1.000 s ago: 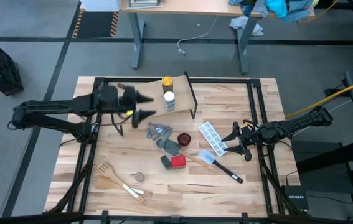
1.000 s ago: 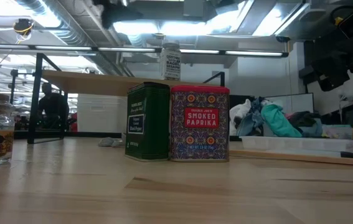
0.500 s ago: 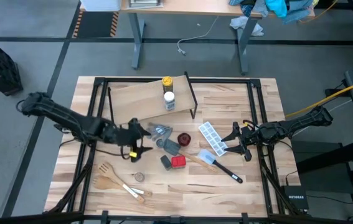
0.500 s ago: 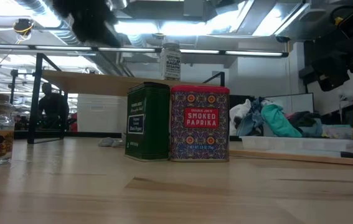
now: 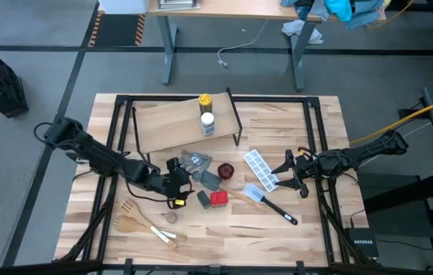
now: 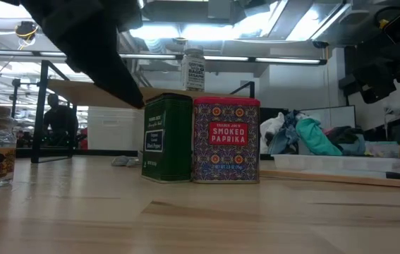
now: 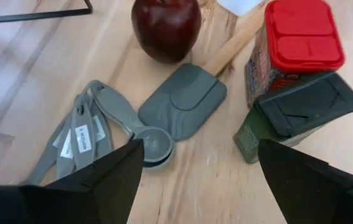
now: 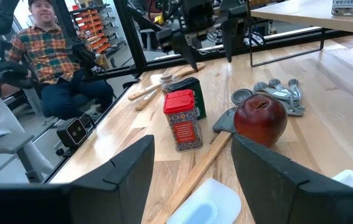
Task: Shelf spices
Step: Put the green seasoning can on the shelf
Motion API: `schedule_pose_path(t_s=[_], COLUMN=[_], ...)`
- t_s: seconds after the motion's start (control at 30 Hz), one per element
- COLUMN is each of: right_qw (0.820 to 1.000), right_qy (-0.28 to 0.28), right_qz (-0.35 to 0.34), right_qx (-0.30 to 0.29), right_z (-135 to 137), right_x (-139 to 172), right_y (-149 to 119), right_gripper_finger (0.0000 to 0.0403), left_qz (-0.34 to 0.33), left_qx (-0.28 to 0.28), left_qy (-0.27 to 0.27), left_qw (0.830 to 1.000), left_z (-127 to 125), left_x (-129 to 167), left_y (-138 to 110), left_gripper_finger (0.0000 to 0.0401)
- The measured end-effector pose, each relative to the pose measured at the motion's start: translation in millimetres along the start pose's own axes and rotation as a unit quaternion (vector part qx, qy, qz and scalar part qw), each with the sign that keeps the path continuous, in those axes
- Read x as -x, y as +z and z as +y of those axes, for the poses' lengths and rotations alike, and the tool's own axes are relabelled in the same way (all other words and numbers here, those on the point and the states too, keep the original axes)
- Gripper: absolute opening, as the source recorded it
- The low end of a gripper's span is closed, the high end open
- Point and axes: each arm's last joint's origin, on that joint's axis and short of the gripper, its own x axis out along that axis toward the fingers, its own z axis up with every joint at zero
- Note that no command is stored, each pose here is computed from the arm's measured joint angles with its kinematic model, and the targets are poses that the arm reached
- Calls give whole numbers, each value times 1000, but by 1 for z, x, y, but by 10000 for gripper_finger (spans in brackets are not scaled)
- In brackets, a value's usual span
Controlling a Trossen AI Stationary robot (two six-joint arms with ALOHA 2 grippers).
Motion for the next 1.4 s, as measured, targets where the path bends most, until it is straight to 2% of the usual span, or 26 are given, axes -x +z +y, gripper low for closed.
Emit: schedule_pose_path(t_s=[0.33,0.53,0.7,0.9,1.17,1.4], right_qw=[999,998,997,997,997,997], right_qy=[-5,2,6,6,6,5], right_qz=[-25,-55,-76,-74,-73,-70], right_qx=[34,34,34,34,35,35], right_z=[1,2,3,3,3,3], right_x=[0,1,1,1,1,1], right_y=[4,10,14,14,14,13], right_gripper_finger=[221,221,221,221,221,221], left_qz=[10,0,3,2,-11,16], left_qx=[-5,-37,-65,-73,-100,-60], left_qy=[-56,-76,-67,-55,-152,-188], left_qw=[998,996,996,996,983,980], left_z=[-11,-22,-23,-17,-24,-32], left_x=[-1,-10,-26,-39,-47,-47], left_y=[-3,-6,-10,-9,-6,-12], left_gripper_finger=[308,308,308,308,308,308])
